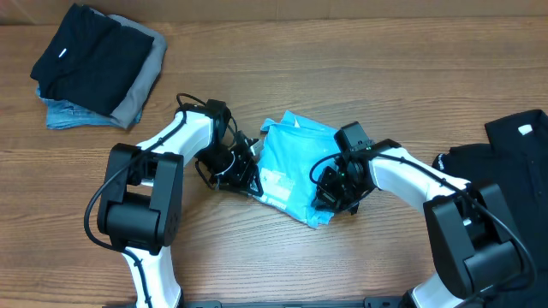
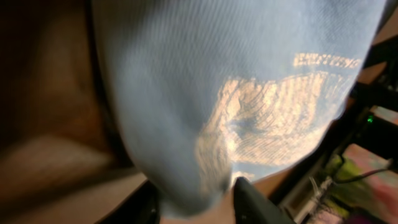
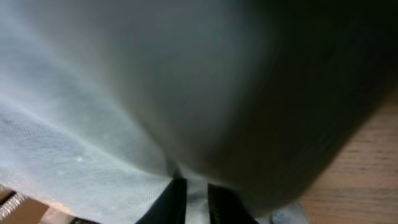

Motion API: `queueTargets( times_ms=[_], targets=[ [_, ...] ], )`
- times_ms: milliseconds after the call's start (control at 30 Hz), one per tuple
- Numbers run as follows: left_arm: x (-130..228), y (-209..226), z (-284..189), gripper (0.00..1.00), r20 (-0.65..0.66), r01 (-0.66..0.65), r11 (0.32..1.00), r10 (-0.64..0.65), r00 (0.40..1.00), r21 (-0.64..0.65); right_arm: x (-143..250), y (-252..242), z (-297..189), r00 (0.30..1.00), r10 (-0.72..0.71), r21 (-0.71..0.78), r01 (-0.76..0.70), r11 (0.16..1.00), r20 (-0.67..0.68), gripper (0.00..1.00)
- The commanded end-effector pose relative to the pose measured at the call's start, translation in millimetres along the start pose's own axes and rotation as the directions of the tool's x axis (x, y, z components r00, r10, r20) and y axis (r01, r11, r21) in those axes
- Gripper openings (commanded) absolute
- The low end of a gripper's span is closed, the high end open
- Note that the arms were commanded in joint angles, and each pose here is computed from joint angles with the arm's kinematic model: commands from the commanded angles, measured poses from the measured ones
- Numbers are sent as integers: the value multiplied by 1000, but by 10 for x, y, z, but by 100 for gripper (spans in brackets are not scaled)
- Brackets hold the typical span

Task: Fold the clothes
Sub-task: 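Grasp the folded blue shirt's left edge with the left gripper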

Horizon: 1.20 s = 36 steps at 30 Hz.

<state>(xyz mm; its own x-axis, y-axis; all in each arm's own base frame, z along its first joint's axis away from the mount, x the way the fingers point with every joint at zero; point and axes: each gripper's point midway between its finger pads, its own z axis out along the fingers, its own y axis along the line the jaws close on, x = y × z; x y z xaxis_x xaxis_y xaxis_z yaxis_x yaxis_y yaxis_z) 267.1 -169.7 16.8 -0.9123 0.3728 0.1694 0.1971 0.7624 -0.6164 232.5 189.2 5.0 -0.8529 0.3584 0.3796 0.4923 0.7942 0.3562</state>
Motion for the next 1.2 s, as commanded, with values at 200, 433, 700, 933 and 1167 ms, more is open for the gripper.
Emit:
queueTargets(
  times_ms=[200, 433, 700, 933, 1167],
  targets=[
    [1, -168, -440, 75, 121, -73, 990, 87, 989, -118, -160, -463, -163, 991, 124, 93, -129, 987, 57, 9],
    [-348, -63, -434, 96, 225, -81, 984, 117, 967, -161, -192, -157, -515, 992, -128, -18, 128, 992, 7, 10],
    [-490, -142, -47, 96, 193, -61, 998, 53, 980, 32, -138, 62, -502, 987, -163, -74, 163, 984, 6, 13],
    [-453, -176, 360, 89, 97, -8, 994, -3, 995, 113, -234, -146, -387, 998, -25, 21, 24, 999, 58, 13],
    [-338, -187, 703, 86, 6, 26, 999, -26, 1000, 25, -226, -228, -293, 998, -4, 20, 3, 1000, 58, 13]
  ],
)
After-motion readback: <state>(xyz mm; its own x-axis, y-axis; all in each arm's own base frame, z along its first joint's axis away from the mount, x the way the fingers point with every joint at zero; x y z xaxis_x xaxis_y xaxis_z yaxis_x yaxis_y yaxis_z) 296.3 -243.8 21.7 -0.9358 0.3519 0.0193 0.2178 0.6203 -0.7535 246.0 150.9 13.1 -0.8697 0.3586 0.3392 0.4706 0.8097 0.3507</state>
